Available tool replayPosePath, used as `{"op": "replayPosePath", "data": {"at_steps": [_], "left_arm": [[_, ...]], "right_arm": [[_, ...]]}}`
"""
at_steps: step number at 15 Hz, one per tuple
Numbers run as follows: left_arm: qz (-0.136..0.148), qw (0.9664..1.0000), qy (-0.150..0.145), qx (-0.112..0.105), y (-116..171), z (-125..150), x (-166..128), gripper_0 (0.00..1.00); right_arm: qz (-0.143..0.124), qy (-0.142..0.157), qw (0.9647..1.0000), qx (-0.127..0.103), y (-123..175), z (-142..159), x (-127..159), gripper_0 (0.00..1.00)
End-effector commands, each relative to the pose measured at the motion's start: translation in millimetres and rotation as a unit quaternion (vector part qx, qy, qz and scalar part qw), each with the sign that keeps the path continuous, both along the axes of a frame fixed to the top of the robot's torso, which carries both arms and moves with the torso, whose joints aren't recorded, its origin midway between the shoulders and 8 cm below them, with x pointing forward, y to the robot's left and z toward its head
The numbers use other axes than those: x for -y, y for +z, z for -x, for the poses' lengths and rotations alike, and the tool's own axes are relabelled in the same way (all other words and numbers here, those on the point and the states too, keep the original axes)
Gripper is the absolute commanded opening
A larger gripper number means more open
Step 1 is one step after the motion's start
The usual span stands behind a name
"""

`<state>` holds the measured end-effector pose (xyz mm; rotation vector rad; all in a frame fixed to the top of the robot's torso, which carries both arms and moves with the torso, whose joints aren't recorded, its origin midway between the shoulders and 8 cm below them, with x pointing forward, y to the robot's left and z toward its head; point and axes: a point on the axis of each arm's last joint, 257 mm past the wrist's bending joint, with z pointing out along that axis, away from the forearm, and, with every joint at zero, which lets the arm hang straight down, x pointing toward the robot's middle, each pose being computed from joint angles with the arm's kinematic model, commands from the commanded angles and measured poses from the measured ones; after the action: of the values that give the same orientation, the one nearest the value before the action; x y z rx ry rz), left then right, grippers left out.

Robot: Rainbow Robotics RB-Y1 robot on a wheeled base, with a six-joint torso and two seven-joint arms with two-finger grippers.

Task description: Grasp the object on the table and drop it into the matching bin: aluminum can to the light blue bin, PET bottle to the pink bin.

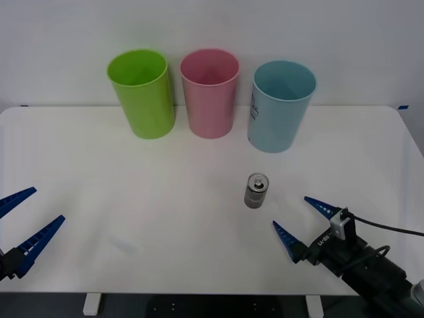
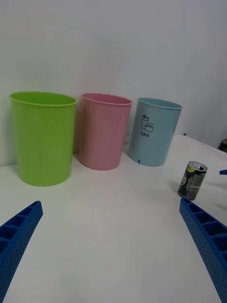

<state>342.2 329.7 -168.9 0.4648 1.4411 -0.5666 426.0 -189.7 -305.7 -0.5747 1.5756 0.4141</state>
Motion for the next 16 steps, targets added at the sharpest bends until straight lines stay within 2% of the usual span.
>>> {"op": "replayPosePath", "data": {"at_steps": [1, 7, 16], "left_arm": [[0.000, 1.0000, 0.000, 0.000, 0.0, 0.0, 0.0, 1.00], [0.000, 1.0000, 0.000, 0.000, 0.0, 0.0, 0.0, 1.00], [0.000, 1.0000, 0.000, 0.000, 0.0, 0.0, 0.0, 1.00]], "right_arm": [[-0.005, -0.003, 1.0000, -0.002, 0.5, -6.7, -10.2, 1.00], [-0.013, -0.006, 0.9999, -0.007, -0.3, -23.3, -35.0, 1.00], [-0.008, 0.000, 0.9999, -0.014, -11.8, -62.0, -64.4, 1.00]]}}
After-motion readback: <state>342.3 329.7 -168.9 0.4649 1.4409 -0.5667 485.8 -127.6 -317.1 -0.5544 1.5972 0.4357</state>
